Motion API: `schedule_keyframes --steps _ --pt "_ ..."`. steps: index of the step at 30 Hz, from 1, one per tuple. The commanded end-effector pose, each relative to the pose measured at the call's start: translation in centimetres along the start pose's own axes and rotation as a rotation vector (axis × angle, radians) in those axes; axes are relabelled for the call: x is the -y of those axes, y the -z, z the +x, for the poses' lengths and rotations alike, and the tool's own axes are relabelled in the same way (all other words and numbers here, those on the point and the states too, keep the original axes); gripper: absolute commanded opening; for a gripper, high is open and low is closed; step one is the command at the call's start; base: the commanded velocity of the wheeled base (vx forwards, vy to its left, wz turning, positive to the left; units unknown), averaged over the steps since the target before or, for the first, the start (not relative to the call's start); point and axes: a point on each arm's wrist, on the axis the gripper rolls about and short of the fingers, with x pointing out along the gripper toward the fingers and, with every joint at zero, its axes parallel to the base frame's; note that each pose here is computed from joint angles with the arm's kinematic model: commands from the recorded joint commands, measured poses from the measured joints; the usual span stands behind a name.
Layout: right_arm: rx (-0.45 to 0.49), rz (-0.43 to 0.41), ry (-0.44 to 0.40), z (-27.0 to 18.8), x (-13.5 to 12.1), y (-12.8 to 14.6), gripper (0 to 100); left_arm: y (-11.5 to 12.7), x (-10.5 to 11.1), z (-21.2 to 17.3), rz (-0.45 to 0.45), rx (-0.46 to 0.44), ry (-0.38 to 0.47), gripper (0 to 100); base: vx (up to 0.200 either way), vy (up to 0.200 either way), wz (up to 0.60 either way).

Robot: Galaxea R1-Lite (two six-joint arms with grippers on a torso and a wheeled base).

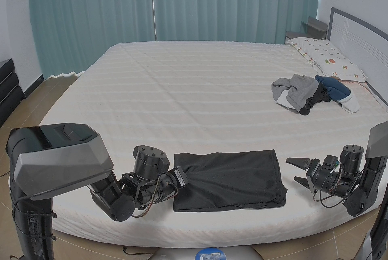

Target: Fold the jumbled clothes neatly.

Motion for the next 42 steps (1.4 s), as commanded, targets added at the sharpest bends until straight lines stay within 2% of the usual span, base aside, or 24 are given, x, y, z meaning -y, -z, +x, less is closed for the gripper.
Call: schedule_keyframes --steps 1,13,30,35,36,42 --pt "0.0 -0.004 -0.005 0.0 0.0 0.0 100 0.0 0.0 -0.1 -0.001 0.001 -0.002 0 0.0 0.2 0.0" --pt "-0.006 -0.003 0.002 0.2 0.2 0.2 100 0.2 -0.1 -0.2 0.002 0.007 -0.018 0 0.0 0.2 0.0" --pt "-0.004 -0.004 0.003 0.2 0.2 0.2 100 1.5 0.3 -1.0 0.023 -0.027 -0.016 0 0.0 0.0 0.0" --pt "-0.004 -0.004 0.003 0.2 0.2 0.2 100 1.5 0.4 -1.1 0.026 -0.011 -0.027 0 0.0 0.0 0.0" --pt "-0.004 -0.004 0.003 0.1 0.2 0.2 100 1.7 0.5 -1.1 0.029 -0.014 -0.027 100 0.0 0.0 0.0" --pt "-0.001 -0.007 0.009 0.0 0.2 0.2 100 1.6 0.7 -1.9 0.03 -0.013 -0.021 100 0.0 0.0 0.0"
